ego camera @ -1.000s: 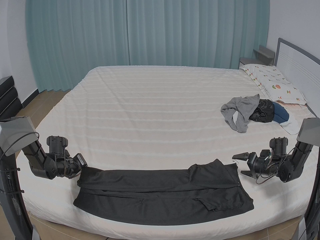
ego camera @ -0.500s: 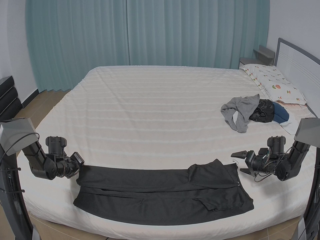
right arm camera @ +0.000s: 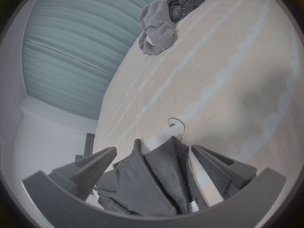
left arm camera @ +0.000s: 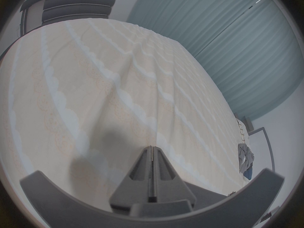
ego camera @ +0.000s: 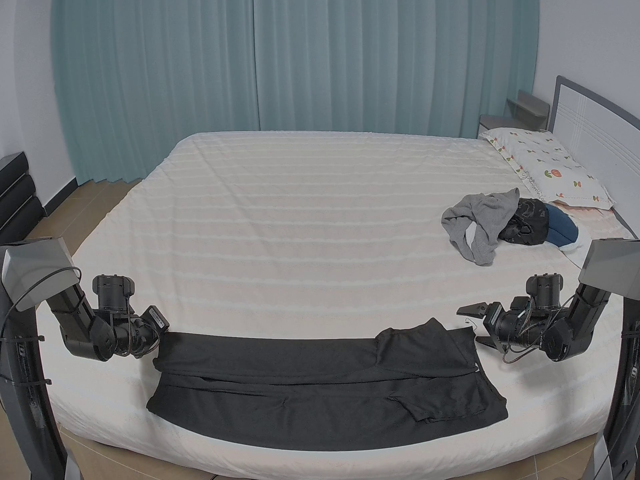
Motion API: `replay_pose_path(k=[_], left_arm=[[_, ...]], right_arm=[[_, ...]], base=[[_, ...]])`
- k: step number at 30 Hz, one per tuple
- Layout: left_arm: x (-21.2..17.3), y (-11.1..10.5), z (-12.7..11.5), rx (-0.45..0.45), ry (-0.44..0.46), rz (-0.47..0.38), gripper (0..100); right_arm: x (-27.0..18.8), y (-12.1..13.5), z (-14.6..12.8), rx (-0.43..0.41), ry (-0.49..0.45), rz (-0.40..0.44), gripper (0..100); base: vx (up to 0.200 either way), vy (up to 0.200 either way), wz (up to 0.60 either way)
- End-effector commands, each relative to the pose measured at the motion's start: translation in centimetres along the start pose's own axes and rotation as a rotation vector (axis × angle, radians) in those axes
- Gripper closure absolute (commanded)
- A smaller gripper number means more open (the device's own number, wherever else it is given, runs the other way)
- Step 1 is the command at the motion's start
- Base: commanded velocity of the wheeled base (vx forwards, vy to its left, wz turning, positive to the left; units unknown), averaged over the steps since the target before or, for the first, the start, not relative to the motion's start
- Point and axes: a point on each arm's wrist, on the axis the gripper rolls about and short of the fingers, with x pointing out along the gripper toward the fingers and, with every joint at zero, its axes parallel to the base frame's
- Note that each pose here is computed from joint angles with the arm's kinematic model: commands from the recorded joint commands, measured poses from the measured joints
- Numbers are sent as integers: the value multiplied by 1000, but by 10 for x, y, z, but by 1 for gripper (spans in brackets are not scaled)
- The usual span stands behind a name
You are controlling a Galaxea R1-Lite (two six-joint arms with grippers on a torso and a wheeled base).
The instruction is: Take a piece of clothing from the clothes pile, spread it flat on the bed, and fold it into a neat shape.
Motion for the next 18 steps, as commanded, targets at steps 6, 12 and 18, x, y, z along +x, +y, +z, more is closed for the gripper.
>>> replay_pose_path(k=[6,12,18], left_arm=[[1,1,-1,1,4,4,100],[1,1,-1,1,4,4,100],[1,0,-2,4,5,3,100]], right_arm=[[12,-6,-5,-23,-6,-41,100],[11,-6,-5,-23,-7,-40,100],[9,-5,-1,-27,-27,-28,100]], base=[[0,0,0],[0,0,0],[0,0,0]])
